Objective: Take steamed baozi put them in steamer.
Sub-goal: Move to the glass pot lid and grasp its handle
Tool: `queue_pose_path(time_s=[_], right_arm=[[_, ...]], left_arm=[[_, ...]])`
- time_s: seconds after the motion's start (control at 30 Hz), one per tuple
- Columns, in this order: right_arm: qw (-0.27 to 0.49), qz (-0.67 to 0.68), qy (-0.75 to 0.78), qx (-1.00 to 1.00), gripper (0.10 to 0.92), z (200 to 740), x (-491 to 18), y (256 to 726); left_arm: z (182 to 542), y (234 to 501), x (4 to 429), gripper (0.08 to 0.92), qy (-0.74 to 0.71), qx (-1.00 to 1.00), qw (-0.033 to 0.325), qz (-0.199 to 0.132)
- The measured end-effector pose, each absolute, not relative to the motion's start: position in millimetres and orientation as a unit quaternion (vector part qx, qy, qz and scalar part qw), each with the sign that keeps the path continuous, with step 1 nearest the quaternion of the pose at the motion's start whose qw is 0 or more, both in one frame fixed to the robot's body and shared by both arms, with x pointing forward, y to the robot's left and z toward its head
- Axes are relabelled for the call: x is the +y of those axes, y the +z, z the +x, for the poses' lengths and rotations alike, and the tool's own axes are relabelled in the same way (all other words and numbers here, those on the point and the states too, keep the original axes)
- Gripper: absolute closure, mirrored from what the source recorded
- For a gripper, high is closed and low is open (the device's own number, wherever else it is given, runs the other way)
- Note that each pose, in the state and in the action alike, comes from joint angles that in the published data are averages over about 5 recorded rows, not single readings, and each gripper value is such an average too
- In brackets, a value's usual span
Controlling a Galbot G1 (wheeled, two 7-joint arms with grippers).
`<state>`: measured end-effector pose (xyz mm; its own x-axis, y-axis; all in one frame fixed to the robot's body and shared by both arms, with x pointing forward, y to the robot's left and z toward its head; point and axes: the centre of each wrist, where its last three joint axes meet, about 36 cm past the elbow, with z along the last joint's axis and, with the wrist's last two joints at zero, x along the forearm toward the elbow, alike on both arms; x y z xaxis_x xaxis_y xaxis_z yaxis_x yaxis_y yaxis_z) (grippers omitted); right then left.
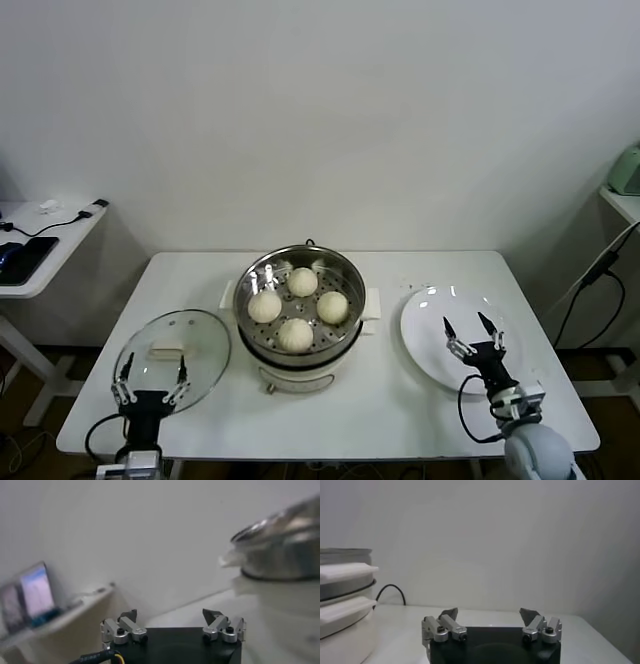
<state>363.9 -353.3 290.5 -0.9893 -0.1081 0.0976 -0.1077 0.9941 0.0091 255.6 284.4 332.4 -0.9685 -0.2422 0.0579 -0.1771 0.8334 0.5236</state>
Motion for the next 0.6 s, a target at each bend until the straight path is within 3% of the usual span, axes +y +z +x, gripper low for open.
queue_pose_path(time_s=[0.2, 0.4, 0.6], right_arm=[[0.050, 0.029, -0.016, -0.998, 0.200, 352, -342, 283], [0.052, 0.020, -0.018, -0.998, 0.199, 347, -335, 282], [0.054, 0.016, -0.017, -0.998, 0.200, 341, -332, 283]], left_arm=[[255, 309, 301, 0.177, -0.447, -0.886, 0.040, 0.116], [255, 282, 313, 0.177, -0.581, -0.810, 0.027, 0.079], [262, 264, 328, 0.177, -0.651, -0.757, 0.036, 0.046]])
